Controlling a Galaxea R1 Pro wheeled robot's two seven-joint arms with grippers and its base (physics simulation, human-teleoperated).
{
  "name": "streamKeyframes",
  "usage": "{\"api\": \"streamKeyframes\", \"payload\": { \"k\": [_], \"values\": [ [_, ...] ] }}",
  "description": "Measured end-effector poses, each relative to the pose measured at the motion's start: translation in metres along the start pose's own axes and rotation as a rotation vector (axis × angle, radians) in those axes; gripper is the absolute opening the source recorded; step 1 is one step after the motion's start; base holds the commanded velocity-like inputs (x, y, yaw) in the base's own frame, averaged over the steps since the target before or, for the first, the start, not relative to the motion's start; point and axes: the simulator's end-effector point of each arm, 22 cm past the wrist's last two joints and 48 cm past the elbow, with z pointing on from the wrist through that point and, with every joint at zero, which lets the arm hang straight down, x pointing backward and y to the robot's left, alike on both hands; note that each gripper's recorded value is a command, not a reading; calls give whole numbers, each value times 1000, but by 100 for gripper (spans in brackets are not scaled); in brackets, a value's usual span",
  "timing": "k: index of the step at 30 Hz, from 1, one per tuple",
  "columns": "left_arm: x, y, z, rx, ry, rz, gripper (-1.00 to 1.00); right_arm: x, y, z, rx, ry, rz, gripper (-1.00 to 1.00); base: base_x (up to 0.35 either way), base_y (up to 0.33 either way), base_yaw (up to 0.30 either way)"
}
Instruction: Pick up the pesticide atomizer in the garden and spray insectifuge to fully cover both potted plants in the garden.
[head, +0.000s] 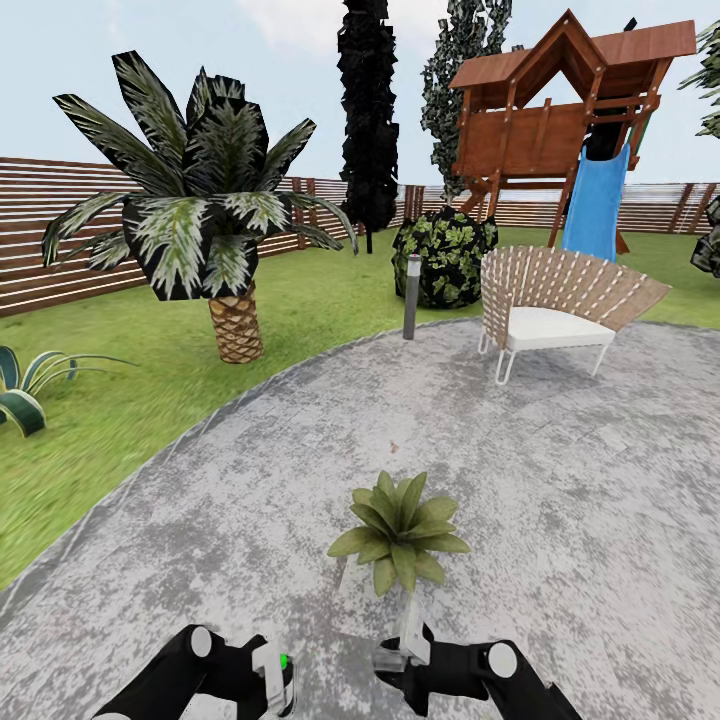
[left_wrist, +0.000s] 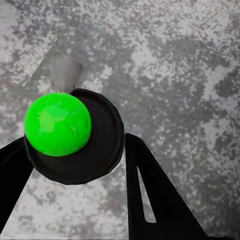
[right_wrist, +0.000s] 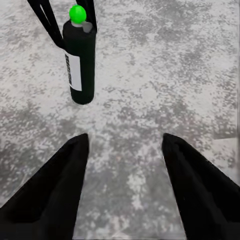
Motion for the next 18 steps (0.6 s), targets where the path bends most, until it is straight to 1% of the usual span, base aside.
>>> {"api": "streamKeyframes", "payload": {
  "k": [2,4,6,8,10,11,13,15,16,17,18],
  "values": [
    [9,5,-5,-9,13,-5,-100,17,1,-6,-2,27,18,100,0,0,0],
    [12,7,-7,-16,17,-10,-100,29,5,-9,-8,44,42,100,0,0,0],
    [15,9,-8,-24,15,-31,-100,43,7,-11,2,64,73,100,0,0,0],
    [16,11,-8,-40,6,-60,-100,55,3,-12,37,82,93,100,0,0,0],
    [16,19,-9,-76,-8,-91,-100,73,-2,-16,86,111,121,100,0,0,0],
    [17,27,-10,-112,-20,-117,-100,91,-4,-20,127,142,151,100,0,0,0],
    [15,38,-12,-164,-42,-161,-100,118,-6,-26,191,186,197,100,0,0,0],
    [14,43,-11,-197,-60,-216,-100,139,-11,-33,267,225,227,100,0,0,0],
    [14,44,-11,-202,-63,-232,-100,144,-13,-35,287,234,233,100,0,0,0],
    [16,45,-10,-213,-67,-291,-100,160,-20,-45,367,258,259,100,0,0,0],
    [18,46,-10,-219,-65,-320,-100,168,-24,-51,409,266,280,100,0,0,0]
  ]
}}
